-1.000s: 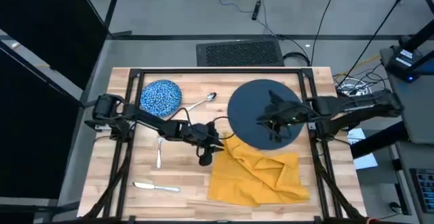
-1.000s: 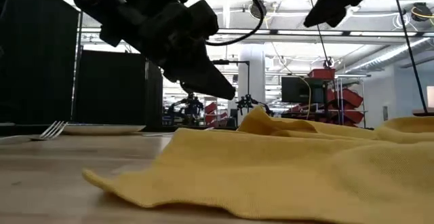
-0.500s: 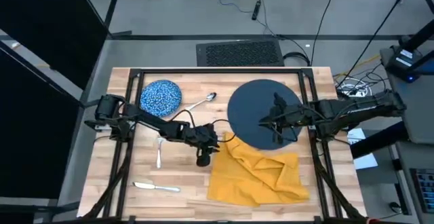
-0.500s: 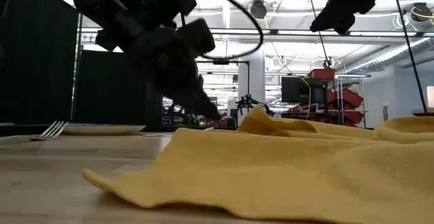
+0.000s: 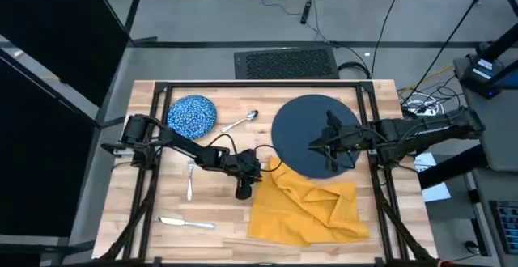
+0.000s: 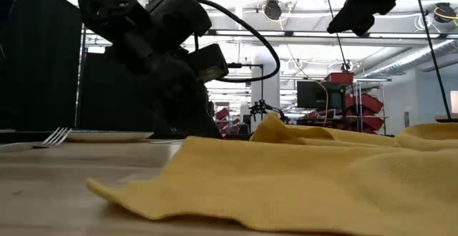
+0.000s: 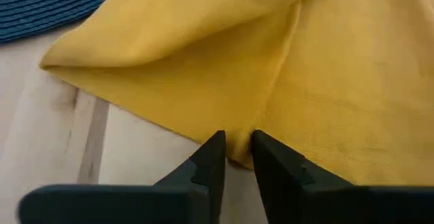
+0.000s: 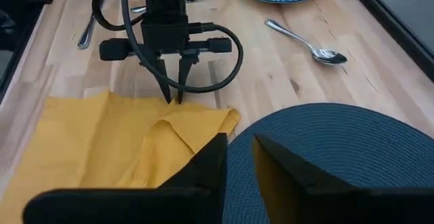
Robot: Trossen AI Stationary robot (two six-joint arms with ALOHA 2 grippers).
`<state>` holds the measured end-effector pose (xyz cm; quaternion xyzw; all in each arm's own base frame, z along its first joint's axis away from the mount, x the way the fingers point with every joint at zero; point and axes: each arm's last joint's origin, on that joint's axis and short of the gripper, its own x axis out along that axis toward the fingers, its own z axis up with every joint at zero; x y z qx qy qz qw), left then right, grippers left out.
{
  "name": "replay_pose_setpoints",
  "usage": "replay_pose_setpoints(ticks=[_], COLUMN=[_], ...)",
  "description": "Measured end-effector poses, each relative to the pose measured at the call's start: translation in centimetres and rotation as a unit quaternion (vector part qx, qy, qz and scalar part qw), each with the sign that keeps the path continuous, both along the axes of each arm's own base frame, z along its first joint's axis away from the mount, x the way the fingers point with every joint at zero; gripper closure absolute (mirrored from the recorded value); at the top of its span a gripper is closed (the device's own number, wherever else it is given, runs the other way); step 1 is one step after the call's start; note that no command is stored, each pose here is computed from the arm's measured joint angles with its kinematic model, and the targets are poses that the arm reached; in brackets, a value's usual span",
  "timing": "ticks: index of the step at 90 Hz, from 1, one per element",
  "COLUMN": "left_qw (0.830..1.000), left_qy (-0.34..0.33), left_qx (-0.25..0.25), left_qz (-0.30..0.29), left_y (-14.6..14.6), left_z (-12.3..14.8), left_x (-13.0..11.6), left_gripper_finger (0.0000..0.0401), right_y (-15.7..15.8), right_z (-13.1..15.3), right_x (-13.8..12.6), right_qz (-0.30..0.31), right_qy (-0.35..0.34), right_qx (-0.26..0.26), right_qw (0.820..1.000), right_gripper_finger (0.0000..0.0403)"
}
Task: Set table place
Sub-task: Move the yellow table napkin to the top left of the table
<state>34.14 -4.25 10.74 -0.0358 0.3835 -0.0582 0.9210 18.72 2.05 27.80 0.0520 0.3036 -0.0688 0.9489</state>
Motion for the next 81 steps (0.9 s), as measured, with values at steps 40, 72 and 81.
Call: replay_pose_setpoints(ticks=[40,72,81], left_qw=[0.996,0.95,0.939], left_qy=[0.042,0.127,0.102], left_qx=[0.041,0.15,0.167], left_qz=[0.06,0.241,0.282], left_y=[0.4,3.3,4.3], left_z=[3.0,9.5,10.9], left_x=[-2.0,-9.0,-9.8], left_gripper_finger=[0.0401,0.0401,0.0401], right_y=[-0.1,-1.0,-1.5], right_z=[0.0,-0.1,-0.2], right_x=[0.0,0.0,0.1], right_qz=[-0.001,-0.009,-0.02], right_qy=[0.003,0.009,0.015], right_qx=[-0.003,-0.025,-0.029], right_qw=[1.0,1.0,0.999], right_gripper_finger=[0.0339,0.0339,0.0339])
